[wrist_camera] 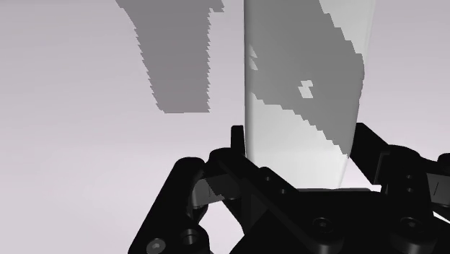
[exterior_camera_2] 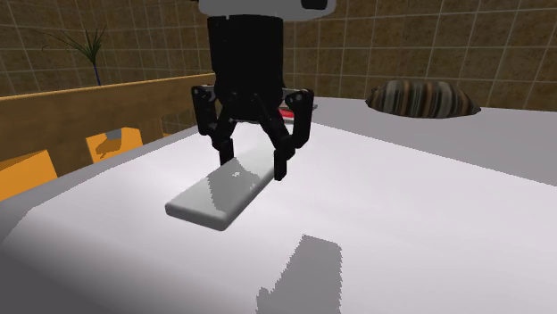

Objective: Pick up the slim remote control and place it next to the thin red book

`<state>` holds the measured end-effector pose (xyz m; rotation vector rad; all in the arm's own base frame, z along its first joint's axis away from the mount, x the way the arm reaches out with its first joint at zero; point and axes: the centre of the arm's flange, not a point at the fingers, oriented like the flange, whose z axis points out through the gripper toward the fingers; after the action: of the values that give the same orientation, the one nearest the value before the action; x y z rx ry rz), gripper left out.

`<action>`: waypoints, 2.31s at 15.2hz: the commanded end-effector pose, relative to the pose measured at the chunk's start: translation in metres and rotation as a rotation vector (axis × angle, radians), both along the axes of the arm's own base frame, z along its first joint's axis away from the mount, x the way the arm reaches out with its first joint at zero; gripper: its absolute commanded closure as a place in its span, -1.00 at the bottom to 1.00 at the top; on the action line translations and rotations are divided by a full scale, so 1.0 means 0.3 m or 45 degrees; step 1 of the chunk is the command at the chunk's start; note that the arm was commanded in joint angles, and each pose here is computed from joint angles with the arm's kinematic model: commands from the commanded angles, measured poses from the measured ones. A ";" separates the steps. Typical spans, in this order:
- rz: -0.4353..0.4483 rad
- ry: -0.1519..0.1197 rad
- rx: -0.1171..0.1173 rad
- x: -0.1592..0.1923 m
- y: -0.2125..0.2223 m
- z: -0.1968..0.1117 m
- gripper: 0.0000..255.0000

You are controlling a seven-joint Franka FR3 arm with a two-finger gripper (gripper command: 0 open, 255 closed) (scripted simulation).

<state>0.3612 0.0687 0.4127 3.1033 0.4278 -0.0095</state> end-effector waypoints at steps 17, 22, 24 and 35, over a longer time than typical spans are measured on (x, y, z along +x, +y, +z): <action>0.000 0.001 0.000 0.530 0.465 0.024 1.00; 0.000 0.001 0.000 0.695 0.610 0.026 1.00; 0.000 0.001 0.000 0.761 0.668 0.026 1.00; 0.000 0.001 0.000 1.020 0.896 -0.042 1.00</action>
<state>0.6668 0.3360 0.4048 3.1032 0.4287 -0.0118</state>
